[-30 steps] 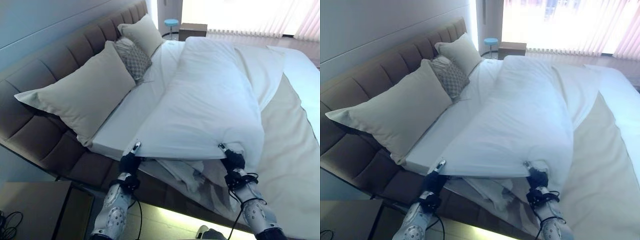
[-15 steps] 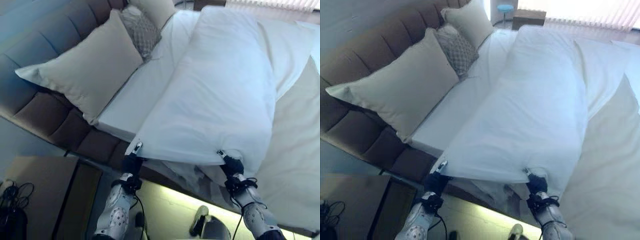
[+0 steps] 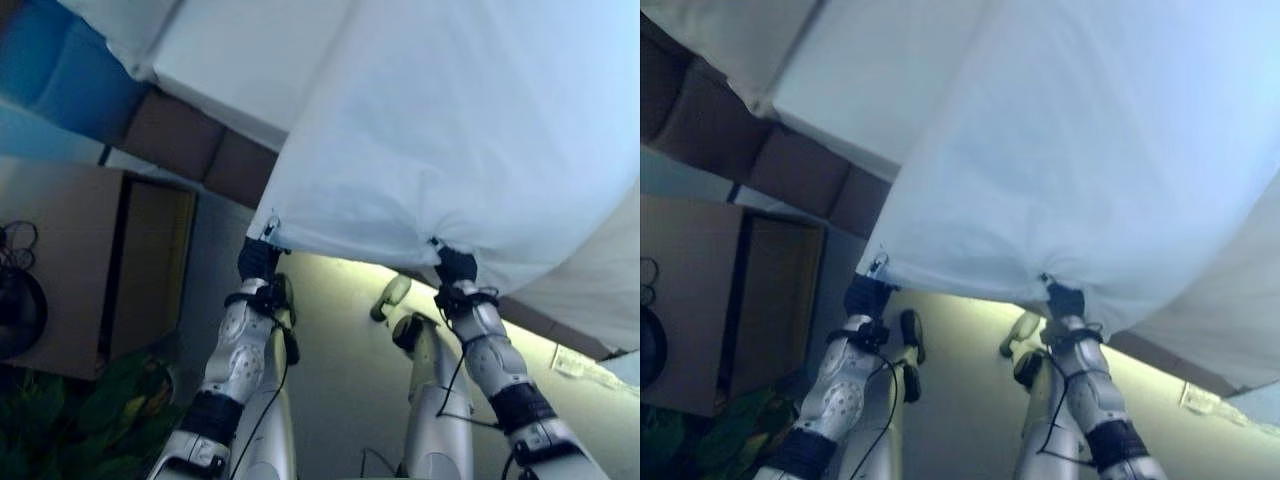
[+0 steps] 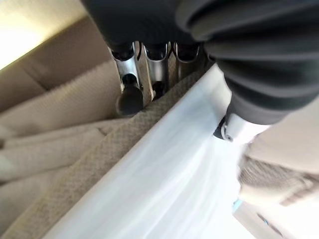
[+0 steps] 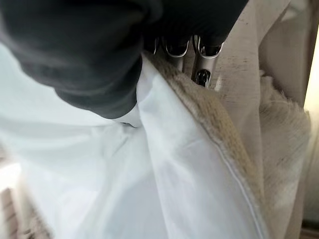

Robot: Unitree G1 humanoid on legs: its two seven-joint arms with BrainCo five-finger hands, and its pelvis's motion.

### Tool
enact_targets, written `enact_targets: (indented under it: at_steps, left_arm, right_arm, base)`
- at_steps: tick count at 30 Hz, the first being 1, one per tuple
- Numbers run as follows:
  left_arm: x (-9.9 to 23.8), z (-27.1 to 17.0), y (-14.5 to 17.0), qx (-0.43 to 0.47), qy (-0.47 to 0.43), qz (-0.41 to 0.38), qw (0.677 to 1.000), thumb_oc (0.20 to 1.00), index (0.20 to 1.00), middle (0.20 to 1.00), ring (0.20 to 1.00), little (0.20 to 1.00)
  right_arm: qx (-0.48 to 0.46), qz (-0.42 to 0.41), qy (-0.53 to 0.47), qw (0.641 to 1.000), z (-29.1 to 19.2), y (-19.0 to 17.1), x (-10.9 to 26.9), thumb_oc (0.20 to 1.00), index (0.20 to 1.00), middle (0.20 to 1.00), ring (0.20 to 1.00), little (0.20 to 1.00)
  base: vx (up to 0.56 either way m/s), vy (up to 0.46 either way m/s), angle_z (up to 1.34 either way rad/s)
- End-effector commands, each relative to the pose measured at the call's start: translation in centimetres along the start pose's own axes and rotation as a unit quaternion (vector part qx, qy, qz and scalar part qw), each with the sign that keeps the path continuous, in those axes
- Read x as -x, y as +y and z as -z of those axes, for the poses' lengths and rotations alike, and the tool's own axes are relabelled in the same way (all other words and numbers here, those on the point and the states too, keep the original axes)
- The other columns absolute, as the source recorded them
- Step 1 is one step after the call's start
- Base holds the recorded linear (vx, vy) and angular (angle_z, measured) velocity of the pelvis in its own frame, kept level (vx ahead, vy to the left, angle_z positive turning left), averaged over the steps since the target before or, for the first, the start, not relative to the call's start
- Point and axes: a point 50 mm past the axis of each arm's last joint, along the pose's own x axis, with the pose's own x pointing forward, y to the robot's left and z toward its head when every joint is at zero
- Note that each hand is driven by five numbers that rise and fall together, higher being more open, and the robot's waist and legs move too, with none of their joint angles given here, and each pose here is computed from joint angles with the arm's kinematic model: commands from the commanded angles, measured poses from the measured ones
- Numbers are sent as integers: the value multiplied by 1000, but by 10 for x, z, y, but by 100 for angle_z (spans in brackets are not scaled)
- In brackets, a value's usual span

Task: Make the bed

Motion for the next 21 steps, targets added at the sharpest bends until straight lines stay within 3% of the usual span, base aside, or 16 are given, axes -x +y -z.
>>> enact_targets:
  at_steps: [1,8,11,15,17,18,19,21]
  left_arm:
    - [11,-52,72,-2,-118,-167,979,200,200,200,200,200]
    - [-12,-17,88,-74,2,-202,976,200,200,200,200,200]
    - [-20,-12,100,-165,60,-206,963,200,200,200,200,200]
    - [-26,-4,100,-252,105,-180,945,200,200,200,200,200]
    - [-21,4,105,-330,144,-160,919,200,200,200,200,200]
    - [-20,8,107,-358,162,-152,907,567,567,567,567,567]
    - [-17,12,111,-371,181,-154,897,1000,1000,1000,1000,1000]
    - [-14,17,115,-433,207,-143,866,1000,1000,1000,1000,1000]
  right_arm:
    - [74,142,24,987,1,-67,14,200,200,200,200,200]
    - [175,198,92,960,-5,-89,-12,200,200,200,200,200]
    - [267,209,152,928,-5,-103,-13,200,200,200,200,200]
    - [308,220,186,907,-3,-112,-10,200,200,200,200,200]
    - [331,226,208,893,0,-119,-5,200,200,200,200,200]
    - [349,224,226,881,4,-123,-1,1000,1000,1000,1000,1000]
    - [367,217,242,872,8,-124,3,1000,1000,1000,1000,1000]
    - [405,205,271,849,18,-129,11,1000,1000,1000,1000,1000]
  base:
    - [-15,-18,-7]
    - [5,9,-6]
    - [8,2,-2]
    - [42,11,-1]
    - [50,13,-8]
    - [55,31,-7]
    - [53,31,-6]
    - [46,22,-12]
